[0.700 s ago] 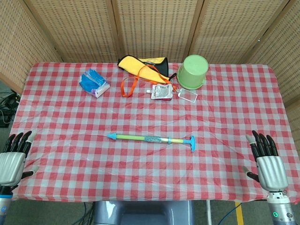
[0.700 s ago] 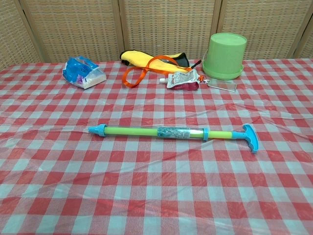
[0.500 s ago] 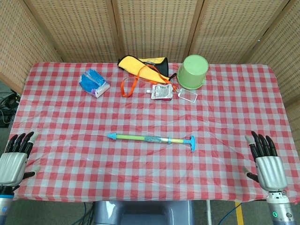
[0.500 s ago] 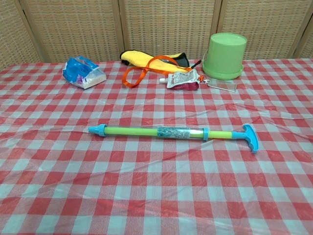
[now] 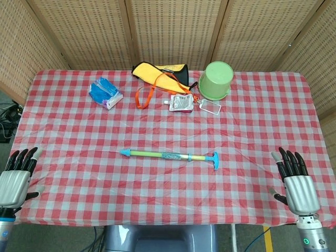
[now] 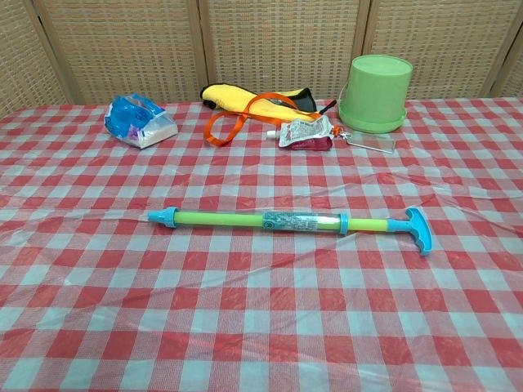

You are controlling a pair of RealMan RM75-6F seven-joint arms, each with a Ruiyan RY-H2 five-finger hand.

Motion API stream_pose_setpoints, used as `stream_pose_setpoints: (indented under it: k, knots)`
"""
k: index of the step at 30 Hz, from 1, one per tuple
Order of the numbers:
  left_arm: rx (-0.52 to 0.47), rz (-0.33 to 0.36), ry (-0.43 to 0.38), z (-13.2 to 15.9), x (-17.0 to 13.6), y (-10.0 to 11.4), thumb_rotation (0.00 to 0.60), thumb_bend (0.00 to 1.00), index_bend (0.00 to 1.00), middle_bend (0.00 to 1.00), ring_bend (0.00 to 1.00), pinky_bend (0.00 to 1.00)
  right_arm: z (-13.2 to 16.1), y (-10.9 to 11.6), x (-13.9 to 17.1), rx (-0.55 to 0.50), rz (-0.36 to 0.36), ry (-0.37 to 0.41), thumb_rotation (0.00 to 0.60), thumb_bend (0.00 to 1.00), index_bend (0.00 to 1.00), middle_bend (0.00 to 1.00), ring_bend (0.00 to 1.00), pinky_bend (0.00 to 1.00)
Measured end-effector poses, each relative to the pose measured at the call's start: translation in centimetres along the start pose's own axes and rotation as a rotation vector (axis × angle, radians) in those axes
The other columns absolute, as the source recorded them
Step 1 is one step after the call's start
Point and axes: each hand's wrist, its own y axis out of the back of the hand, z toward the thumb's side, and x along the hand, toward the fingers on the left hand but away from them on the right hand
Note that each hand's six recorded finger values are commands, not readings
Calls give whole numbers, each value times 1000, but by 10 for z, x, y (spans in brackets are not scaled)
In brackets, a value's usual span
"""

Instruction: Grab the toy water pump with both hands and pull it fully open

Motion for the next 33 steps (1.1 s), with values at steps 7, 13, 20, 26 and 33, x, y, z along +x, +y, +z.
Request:
stream_pose_setpoints:
  k: [7, 13, 20, 26, 33]
  knots:
    - [3, 6, 10, -2, -1, 2, 600, 109, 0, 0, 0, 0, 14, 0, -8, -9, -9, 33, 600, 78, 165, 8, 0, 0]
    - [6, 5, 16, -3, 1, 1, 600, 108, 0, 0, 0, 0, 41, 7, -31, 1, -29, 83, 600, 77, 297, 514, 423, 167]
    - [5, 8, 23, -5, 3, 0, 600, 108, 0, 0, 0, 0, 85, 4, -69, 60, -70, 147, 600, 85, 445, 885, 811, 469]
    - [16, -4, 27, -6, 5, -5, 600, 108, 0, 0, 0, 0, 126, -14, -98, 80, -18, 187, 600, 166, 505, 959, 877, 505]
    - [20, -10, 27, -5, 7, -7, 600, 110, 0, 0, 0, 0, 163, -38, -114, 93, 67, 223, 600, 256, 495, 959, 878, 506]
